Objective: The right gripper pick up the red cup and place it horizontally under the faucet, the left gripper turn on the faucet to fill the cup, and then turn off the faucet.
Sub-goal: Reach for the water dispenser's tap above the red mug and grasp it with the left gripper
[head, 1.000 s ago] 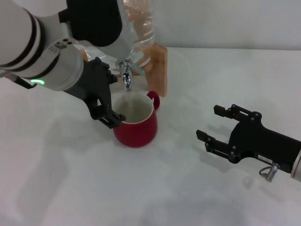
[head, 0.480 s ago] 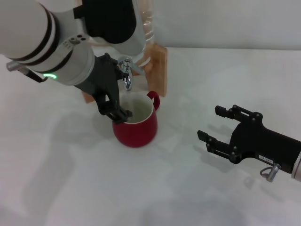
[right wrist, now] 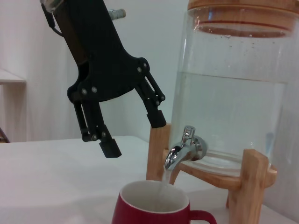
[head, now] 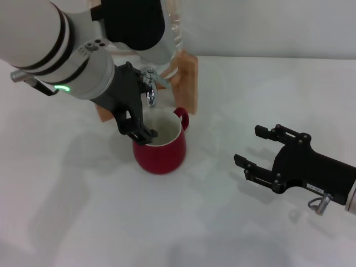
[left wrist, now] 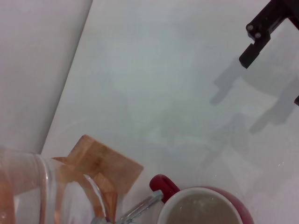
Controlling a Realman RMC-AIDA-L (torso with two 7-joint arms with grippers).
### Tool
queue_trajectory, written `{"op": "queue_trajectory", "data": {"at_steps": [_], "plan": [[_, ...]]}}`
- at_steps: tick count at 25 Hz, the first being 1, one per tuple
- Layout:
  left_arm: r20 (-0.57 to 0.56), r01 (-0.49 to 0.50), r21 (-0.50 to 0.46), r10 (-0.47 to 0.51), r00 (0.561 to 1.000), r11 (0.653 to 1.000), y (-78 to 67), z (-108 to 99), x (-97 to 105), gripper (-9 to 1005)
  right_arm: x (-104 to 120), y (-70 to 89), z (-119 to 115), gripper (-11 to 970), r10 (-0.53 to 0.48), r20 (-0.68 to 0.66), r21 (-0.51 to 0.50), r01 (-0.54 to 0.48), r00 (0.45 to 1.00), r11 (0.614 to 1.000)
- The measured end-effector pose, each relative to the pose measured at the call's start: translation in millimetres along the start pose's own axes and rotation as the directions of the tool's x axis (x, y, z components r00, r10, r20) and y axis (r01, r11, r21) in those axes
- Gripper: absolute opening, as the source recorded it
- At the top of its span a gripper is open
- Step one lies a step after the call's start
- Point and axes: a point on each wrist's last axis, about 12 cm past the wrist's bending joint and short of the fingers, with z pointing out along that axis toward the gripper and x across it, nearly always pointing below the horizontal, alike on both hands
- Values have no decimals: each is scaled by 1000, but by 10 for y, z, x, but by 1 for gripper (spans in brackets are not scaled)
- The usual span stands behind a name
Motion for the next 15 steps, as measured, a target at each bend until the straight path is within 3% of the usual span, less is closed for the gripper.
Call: {"op": "queue_trajectory", "data": {"at_steps": [15], "plan": [[-6, -17, 10, 17, 1000, 1000, 28, 76, -63, 887, 0, 2, 1, 707, 0, 0, 0, 0, 1000, 1000]]}}
